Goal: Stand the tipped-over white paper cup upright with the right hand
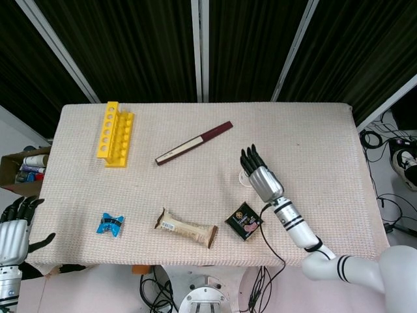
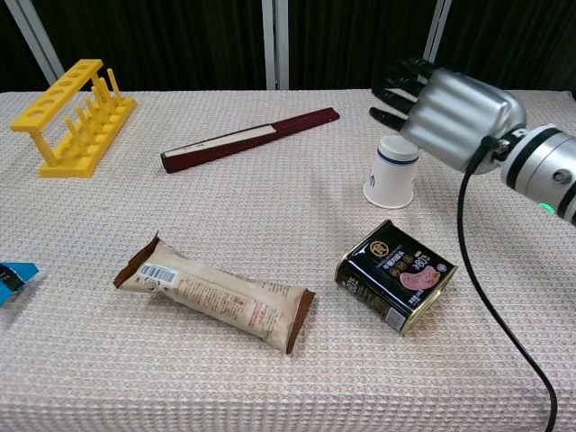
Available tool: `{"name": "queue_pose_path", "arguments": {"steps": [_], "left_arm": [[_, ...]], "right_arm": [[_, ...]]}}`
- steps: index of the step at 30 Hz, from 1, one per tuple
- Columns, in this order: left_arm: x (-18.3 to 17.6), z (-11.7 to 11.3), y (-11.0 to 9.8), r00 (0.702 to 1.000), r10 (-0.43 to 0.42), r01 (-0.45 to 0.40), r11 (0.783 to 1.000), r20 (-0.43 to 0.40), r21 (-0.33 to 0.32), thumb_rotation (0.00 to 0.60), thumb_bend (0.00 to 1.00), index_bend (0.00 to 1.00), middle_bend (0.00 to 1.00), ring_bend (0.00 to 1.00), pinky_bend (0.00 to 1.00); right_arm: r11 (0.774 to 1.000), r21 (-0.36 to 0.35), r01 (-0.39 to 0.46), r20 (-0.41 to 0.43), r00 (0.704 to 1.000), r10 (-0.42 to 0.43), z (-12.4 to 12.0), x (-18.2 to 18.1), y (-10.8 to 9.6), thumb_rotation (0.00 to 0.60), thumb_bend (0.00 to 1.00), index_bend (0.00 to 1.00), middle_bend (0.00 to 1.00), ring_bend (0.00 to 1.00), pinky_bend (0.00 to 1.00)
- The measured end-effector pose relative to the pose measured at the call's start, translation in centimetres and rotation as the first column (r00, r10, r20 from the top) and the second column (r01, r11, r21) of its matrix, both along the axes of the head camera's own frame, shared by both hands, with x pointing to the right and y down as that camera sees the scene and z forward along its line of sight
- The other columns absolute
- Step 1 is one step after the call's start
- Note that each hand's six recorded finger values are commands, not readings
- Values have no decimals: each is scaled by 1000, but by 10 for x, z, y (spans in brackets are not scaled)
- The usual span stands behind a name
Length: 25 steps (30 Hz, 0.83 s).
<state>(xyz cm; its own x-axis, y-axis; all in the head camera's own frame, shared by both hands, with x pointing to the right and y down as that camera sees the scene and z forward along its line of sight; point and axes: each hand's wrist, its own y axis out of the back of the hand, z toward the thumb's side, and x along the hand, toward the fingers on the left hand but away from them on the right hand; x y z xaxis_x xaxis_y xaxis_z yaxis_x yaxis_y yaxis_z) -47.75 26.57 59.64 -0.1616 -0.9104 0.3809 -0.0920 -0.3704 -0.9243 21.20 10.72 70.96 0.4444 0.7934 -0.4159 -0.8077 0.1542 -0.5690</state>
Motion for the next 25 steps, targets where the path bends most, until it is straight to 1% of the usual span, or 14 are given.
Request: {"name": "queue_pose_path", "arguments": {"steps": [2,5,6,8,9,11,12,14,15,17,18,19,21,25], "left_arm": [[1,0,-2,1000,6,-6,1000,-2,2,600,18,216,152,93,168],[4,0,-5,1000,19,-19,1000,-2,2,600,18,216,152,93,169],[5,0,-5,1000,23,-23,1000,-1,1,600,19,216,152,93,169],[7,0,-7,1000,30,-30,1000,0,0,600,18,217,152,93,168],[8,0,-7,999,32,-32,999,0,-1,600,18,217,152,93,168],[10,1,-8,999,35,-35,999,0,-3,600,18,217,152,93,168],[10,1,-8,999,36,-36,999,1,-4,600,19,217,152,93,168],[12,1,-8,999,36,-36,999,1,-7,600,19,217,152,93,168],[12,1,-8,999,35,-35,999,1,-8,600,19,217,152,93,168],[14,1,-7,999,35,-35,999,3,-9,600,18,216,152,93,168],[14,1,-7,999,35,-35,999,4,-9,600,18,216,152,93,168],[15,0,-7,999,35,-35,999,4,-8,600,18,216,152,93,168],[16,-1,-6,999,36,-36,999,2,-2,600,19,216,152,93,168],[19,-3,-6,999,41,-41,999,-7,1,600,18,217,152,93,168]], "right_arm": [[997,-28,-71,77,994,73,-9,11,-1,600,266,0,37,0,0],[978,-97,-184,215,956,201,-23,33,-3,600,264,0,69,0,0],[965,-133,-227,272,928,256,-27,43,-3,600,262,0,74,0,0],[938,-194,-286,355,871,339,-34,59,-3,600,259,0,73,0,0],[917,-239,-320,406,825,394,-38,71,-2,600,258,0,68,0,0],[879,-309,-363,471,744,473,-44,90,1,600,258,0,60,0,0],[852,-354,-386,507,686,522,-48,103,4,600,258,0,58,0,0],[810,-417,-412,546,599,586,-55,124,11,600,258,0,55,0,0],[783,-454,-425,565,543,622,-61,137,16,600,258,0,54,0,0],[748,-495,-443,583,469,664,-70,159,28,600,258,0,55,0,0],[728,-511,-456,591,429,683,-77,173,37,600,258,0,56,0,0],[718,-518,-465,596,406,693,-83,183,45,600,258,0,57,0,0],[704,-524,-480,606,371,704,-95,198,63,600,258,0,59,0,0],[699,-541,-467,625,334,706,-109,206,84,600,259,0,62,0,0]]}}
